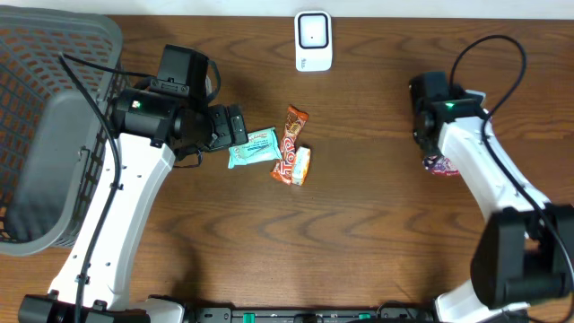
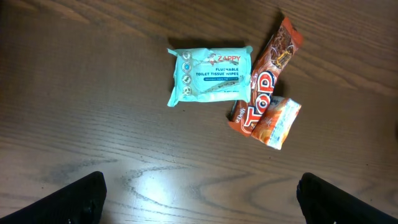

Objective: Scan the item barcode
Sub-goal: 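Lift the purple-red bag with the right gripper and set it down to the right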

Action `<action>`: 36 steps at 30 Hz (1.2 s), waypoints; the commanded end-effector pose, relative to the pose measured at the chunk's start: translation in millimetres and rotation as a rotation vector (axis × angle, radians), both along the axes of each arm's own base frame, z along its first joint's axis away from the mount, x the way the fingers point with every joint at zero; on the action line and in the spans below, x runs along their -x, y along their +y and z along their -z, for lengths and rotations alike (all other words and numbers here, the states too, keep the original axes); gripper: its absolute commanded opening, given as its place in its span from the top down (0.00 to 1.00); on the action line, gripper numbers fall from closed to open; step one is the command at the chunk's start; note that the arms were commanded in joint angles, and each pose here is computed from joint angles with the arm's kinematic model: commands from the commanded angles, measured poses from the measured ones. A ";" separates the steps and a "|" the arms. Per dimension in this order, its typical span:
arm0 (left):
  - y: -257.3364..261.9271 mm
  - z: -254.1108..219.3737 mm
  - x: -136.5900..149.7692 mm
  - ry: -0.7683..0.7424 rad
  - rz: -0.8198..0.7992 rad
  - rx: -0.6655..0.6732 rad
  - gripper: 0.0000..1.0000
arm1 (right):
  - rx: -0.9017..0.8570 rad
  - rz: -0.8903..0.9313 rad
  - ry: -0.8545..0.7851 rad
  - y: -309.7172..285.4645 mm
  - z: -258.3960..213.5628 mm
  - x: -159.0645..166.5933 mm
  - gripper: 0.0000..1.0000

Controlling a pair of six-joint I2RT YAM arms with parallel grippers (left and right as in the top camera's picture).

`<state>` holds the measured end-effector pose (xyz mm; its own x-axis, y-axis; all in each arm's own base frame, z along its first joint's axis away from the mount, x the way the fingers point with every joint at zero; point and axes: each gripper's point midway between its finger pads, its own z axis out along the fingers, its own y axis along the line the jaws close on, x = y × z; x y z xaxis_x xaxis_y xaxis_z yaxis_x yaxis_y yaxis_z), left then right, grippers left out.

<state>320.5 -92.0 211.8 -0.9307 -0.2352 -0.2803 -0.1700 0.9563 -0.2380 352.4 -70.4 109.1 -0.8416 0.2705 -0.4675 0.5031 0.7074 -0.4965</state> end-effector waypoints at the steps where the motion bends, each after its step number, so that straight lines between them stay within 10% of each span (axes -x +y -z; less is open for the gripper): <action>1: 2.1 -0.9 -1.0 -0.004 -0.002 -0.009 0.02 | 0.082 -0.038 0.052 16.2 19.4 -1.6 0.87; 6: 2.1 -0.9 -1.0 -0.004 -0.002 -0.009 0.02 | 0.089 -0.183 0.092 69.3 44.6 -8.7 0.78; 8: 2.1 -0.9 -1.0 -0.004 -0.002 -0.009 0.02 | 0.072 -0.253 0.067 98.3 48.1 -13.0 0.54; 12: 2.1 -0.9 -1.0 -0.004 -0.002 -0.009 0.02 | -0.123 -0.435 0.039 176.9 56.9 -21.5 0.37; 22: 2.1 -0.9 -0.9 -0.003 -0.002 -0.009 0.02 | -0.366 -0.517 0.010 195.3 -11.6 -67.6 0.05; 36: 2.1 -0.9 -1.0 -0.004 -0.002 -0.009 0.02 | -1.111 -0.477 0.099 87.0 31.6 -30.1 0.09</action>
<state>320.4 -91.8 211.8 -0.9307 -0.2355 -0.2800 -0.1704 0.9562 -0.2379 390.8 -1.3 84.5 -0.9792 0.1636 -0.1199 0.1158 0.9362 0.3319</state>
